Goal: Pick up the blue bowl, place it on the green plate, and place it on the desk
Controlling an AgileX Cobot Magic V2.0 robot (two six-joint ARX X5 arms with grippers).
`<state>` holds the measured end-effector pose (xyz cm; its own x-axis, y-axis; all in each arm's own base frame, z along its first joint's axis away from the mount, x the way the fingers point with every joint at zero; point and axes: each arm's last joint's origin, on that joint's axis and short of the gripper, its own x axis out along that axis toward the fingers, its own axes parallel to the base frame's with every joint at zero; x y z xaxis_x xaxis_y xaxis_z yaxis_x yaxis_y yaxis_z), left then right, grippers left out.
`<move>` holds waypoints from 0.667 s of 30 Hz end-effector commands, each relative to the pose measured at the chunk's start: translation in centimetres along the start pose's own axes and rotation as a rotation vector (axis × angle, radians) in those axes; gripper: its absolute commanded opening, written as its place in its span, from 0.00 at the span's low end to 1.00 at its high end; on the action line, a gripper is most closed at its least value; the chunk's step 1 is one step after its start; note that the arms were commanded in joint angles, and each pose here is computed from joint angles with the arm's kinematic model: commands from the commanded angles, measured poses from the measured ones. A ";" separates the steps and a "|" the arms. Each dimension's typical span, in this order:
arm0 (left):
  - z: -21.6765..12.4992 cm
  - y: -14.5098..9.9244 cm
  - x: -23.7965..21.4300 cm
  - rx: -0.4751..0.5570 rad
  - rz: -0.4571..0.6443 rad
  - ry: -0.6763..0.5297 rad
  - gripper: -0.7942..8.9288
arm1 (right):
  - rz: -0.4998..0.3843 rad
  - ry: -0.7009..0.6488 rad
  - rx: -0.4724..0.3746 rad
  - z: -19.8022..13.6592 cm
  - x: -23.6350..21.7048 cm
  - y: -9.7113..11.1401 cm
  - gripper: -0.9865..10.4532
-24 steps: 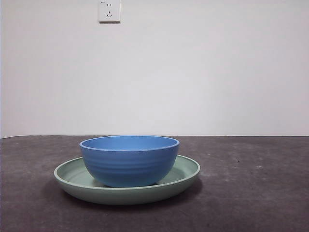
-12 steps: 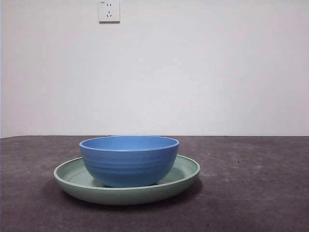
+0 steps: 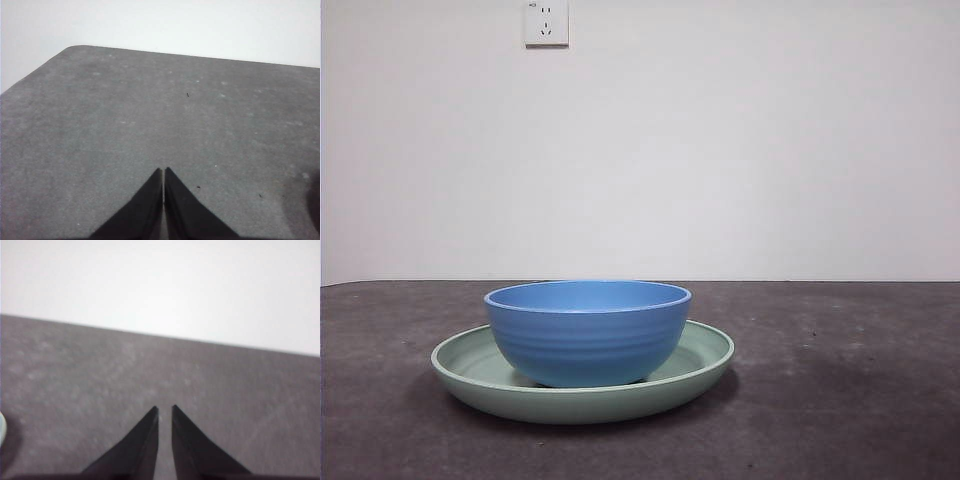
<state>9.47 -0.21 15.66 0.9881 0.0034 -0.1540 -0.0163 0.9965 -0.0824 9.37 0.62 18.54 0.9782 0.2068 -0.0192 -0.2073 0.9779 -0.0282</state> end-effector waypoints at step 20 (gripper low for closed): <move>-0.7 0.1 0.2 -0.001 0.003 0.025 0.09 | -0.223 0.149 0.037 -3.5 0.1 -0.7 0.12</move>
<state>9.47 -0.21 15.66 0.9881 0.0034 -0.1540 -0.0164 0.9964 -0.0827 9.57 -0.13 15.24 0.9869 -0.0116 -0.1609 0.0083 0.9997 -0.0215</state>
